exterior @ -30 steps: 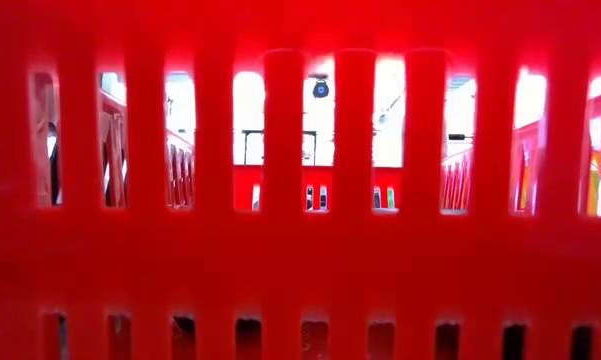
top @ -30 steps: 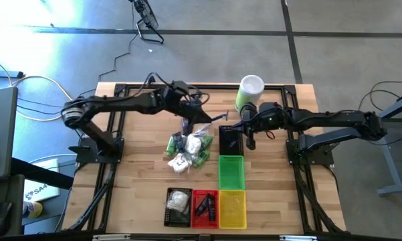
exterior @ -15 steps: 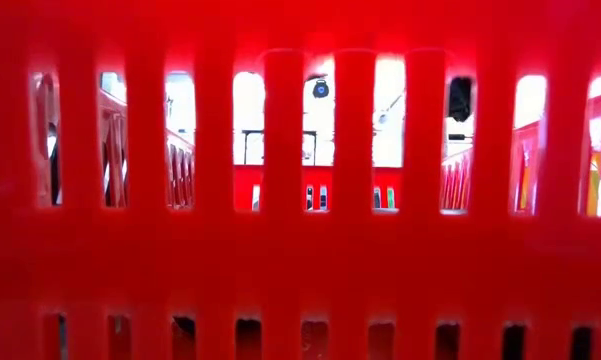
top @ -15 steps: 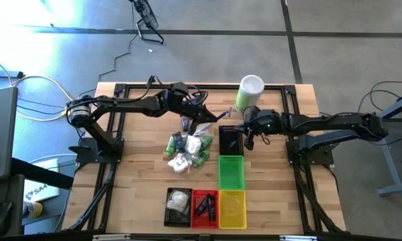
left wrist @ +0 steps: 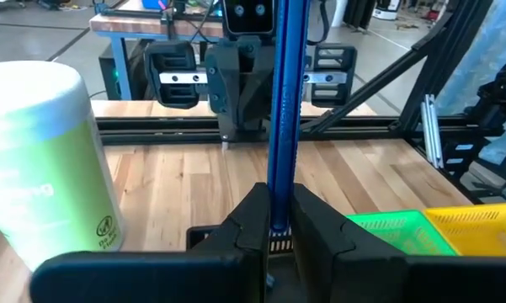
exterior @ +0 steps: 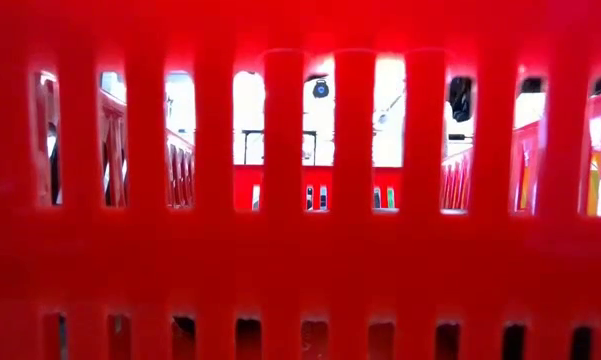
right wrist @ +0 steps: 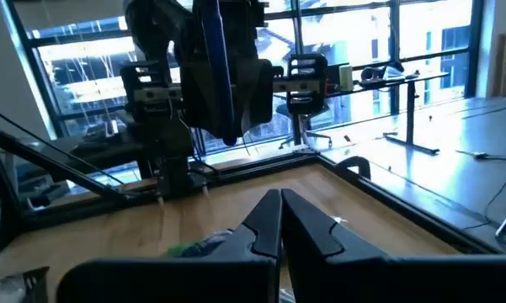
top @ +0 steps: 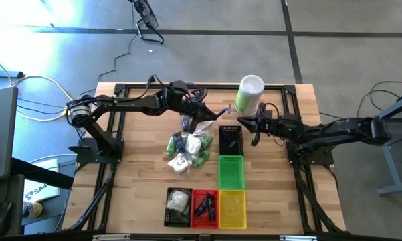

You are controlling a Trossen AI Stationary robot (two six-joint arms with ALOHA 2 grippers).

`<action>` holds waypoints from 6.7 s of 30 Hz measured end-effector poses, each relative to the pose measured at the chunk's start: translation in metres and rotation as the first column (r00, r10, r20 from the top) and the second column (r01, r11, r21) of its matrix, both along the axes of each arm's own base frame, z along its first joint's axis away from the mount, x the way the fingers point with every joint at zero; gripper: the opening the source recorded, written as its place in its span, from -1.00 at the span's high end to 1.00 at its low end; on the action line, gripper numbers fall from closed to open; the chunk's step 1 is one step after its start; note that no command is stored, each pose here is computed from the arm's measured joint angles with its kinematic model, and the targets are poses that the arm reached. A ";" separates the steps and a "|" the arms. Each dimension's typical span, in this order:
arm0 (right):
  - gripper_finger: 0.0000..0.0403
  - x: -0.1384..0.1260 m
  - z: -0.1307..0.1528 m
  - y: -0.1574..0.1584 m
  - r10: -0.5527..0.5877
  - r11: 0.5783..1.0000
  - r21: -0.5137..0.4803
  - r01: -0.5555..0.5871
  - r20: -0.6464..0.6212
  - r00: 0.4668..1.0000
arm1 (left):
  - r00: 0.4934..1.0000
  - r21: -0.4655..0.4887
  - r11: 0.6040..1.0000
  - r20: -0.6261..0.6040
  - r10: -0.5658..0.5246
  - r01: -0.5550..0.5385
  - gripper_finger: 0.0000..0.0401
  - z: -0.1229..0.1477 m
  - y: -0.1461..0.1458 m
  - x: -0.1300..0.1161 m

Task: Pick & Place Travel size toiletries
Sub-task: Put the razor into the top black bin, then put the white cotton pack into the bottom black bin

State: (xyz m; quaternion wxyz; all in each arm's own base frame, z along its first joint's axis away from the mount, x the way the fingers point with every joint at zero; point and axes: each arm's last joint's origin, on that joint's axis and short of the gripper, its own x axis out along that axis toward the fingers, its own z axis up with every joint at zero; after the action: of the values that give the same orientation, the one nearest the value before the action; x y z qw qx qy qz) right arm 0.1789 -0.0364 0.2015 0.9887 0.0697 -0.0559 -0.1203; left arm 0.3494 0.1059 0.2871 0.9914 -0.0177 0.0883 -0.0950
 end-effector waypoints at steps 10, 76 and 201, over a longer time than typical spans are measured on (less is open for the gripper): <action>0.78 0.010 0.000 0.003 0.059 0.998 -0.018 -0.058 0.070 0.996 | 1.000 0.000 1.000 -0.002 0.003 -0.003 0.85 0.000 0.000 0.000; 0.81 0.080 0.032 -0.007 0.095 0.989 -0.120 -0.086 0.077 0.992 | 0.999 -0.005 1.000 -0.031 0.028 -0.028 0.41 -0.003 0.001 0.000; 0.96 0.043 0.028 0.014 0.146 0.986 -0.024 -0.164 -0.346 0.927 | 0.768 -0.015 0.969 -0.612 0.186 -0.246 0.31 -0.026 -0.073 -0.035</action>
State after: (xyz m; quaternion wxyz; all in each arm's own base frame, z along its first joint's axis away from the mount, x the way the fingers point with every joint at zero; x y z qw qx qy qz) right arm 0.2223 -0.0222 0.2293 0.9912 0.0259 0.1198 -0.0507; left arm 0.3147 0.0332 0.2613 0.9128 -0.1039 0.3940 0.0264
